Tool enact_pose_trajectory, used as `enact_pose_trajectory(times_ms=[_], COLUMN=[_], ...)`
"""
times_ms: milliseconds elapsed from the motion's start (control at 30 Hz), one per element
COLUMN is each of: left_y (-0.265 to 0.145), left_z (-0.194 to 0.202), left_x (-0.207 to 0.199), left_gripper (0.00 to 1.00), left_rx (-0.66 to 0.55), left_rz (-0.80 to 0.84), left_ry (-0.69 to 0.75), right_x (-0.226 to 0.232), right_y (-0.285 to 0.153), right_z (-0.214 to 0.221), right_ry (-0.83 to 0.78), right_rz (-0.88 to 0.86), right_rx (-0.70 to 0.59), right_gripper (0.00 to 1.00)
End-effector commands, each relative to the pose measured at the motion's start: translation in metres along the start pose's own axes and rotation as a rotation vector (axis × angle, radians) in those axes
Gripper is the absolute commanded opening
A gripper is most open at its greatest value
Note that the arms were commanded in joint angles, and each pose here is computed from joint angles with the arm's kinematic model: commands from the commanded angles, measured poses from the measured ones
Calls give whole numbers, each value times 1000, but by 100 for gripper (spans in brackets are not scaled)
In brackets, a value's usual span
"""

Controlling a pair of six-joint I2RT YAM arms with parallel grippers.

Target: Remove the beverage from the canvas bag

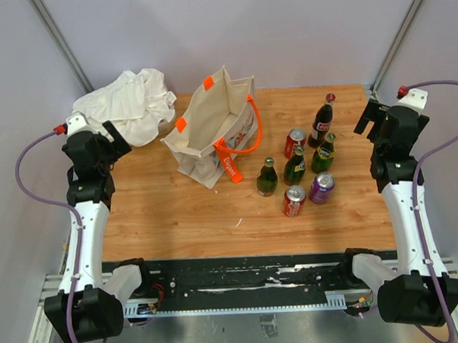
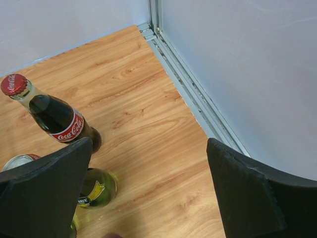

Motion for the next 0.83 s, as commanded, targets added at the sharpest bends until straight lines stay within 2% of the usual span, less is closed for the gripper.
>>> enact_pose_trajectory(times_ms=[0, 800], left_y=[-5, -7], left_z=[-8, -3], left_x=[-2, 6], left_gripper=[100, 100], left_rx=[-50, -56], left_rz=[19, 2], left_ry=[-13, 7], right_x=[-21, -21], right_y=[-4, -7], right_z=[3, 6], right_ry=[-14, -12], right_rz=[92, 91], right_rx=[-10, 1], right_gripper=[98, 98])
Point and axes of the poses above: each gripper's point midway between its finger pads, its own y axis out along the fingers, its own x axis along the line the jaws close on, z = x × y, the point moved 4 cm from there along -y, back along the fingers, and after that the axes turned 15 degrees about -y, right-handed, at the moved point
